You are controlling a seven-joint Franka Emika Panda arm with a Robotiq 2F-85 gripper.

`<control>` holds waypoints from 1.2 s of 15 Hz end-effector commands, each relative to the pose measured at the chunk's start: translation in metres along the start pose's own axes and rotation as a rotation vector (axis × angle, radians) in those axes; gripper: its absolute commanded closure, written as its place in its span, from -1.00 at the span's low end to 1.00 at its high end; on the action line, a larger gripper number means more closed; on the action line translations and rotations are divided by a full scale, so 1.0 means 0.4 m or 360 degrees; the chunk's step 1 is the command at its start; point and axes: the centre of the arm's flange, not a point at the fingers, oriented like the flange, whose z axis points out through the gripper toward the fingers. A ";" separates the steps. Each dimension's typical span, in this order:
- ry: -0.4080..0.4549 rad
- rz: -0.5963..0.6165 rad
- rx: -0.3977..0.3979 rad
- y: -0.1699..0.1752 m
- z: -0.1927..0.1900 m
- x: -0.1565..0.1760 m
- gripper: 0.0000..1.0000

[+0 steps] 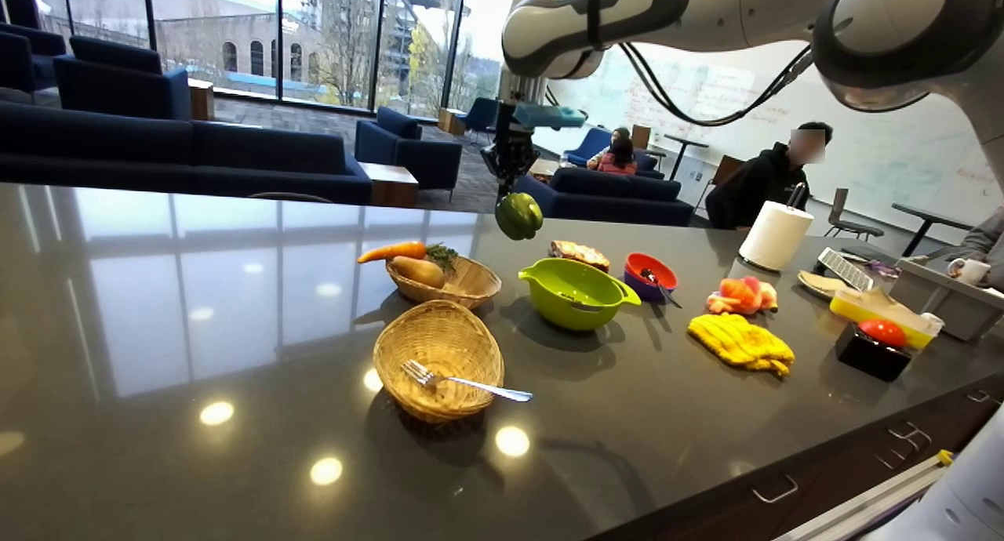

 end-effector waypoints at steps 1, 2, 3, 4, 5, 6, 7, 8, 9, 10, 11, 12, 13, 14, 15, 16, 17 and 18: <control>0.0023 -0.0020 -0.0017 0.075 -0.014 -0.086 0.96; 0.0028 -0.0011 -0.0013 0.092 -0.008 -0.090 0.96; 0.0034 -0.0007 -0.0006 0.107 -0.003 -0.097 0.96; 0.0036 -0.0005 -0.0004 0.120 0.003 -0.103 0.96; 0.0040 0.0001 -0.0006 0.134 0.009 -0.112 0.96; 0.0043 0.0010 -0.0003 0.146 0.017 -0.120 0.96; 0.0043 0.0012 0.0009 0.157 0.025 -0.129 0.96; 0.0046 0.0022 0.0021 0.169 0.036 -0.137 0.96; 0.0048 0.0030 0.0030 0.178 0.045 -0.145 0.96; 0.0052 0.0035 0.0034 0.186 0.051 -0.152 0.96; 0.0056 0.0042 0.0041 0.195 0.058 -0.160 0.96; 0.0058 0.0048 0.0045 0.202 0.063 -0.168 0.96; 0.0061 0.0055 0.0053 0.208 0.068 -0.177 0.96; 0.0062 0.0061 0.0061 0.212 0.075 -0.184 0.96; 0.0063 0.0069 0.0067 0.216 0.079 -0.193 0.96; 0.0066 0.0079 0.0073 0.220 0.084 -0.201 0.96; 0.0070 0.0092 0.0079 0.223 0.088 -0.208 0.96; 0.0073 0.0099 0.0082 0.226 0.093 -0.215 0.96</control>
